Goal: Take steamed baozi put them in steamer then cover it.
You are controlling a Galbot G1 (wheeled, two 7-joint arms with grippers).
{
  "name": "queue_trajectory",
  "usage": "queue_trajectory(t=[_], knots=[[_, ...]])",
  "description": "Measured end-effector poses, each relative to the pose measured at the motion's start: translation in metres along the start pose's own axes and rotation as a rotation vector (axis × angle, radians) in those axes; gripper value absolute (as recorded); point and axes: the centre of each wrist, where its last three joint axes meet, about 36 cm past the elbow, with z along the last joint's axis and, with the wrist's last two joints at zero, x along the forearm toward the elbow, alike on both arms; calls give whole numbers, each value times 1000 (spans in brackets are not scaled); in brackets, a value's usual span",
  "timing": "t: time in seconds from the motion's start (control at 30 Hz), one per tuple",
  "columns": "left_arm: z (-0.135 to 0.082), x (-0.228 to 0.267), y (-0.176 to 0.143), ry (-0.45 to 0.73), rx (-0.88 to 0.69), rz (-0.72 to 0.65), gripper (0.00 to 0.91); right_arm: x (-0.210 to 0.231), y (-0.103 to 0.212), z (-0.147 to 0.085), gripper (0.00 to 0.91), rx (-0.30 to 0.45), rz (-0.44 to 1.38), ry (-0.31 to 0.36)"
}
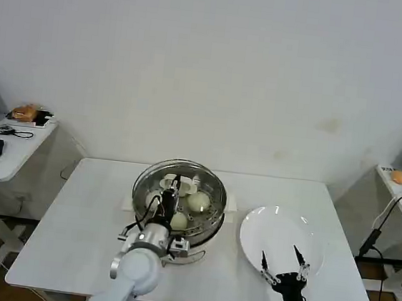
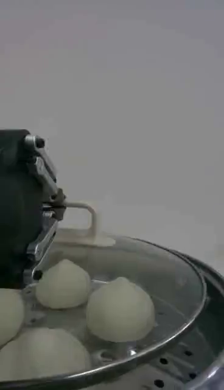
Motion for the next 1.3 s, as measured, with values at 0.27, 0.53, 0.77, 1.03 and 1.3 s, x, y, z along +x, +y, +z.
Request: queue_trajectory(t=[0.27,0.53,0.77,1.03,1.3], knots=[[-3,3,-1,-4,2,11,0,-1,1,1,907,0,-3,1],[-4,6,2,-7,10,17,0,-1,4,2,907,0,-10,4],[-4,7,5,-9,14,17,0,-2,6,2,907,1,-16,3],[-4,7,6,-11,18,16,0,-2,8,3,907,1,-22,5],[-6,10,6,-19,22,11,907,-3,9,3,907,1,-25,6]])
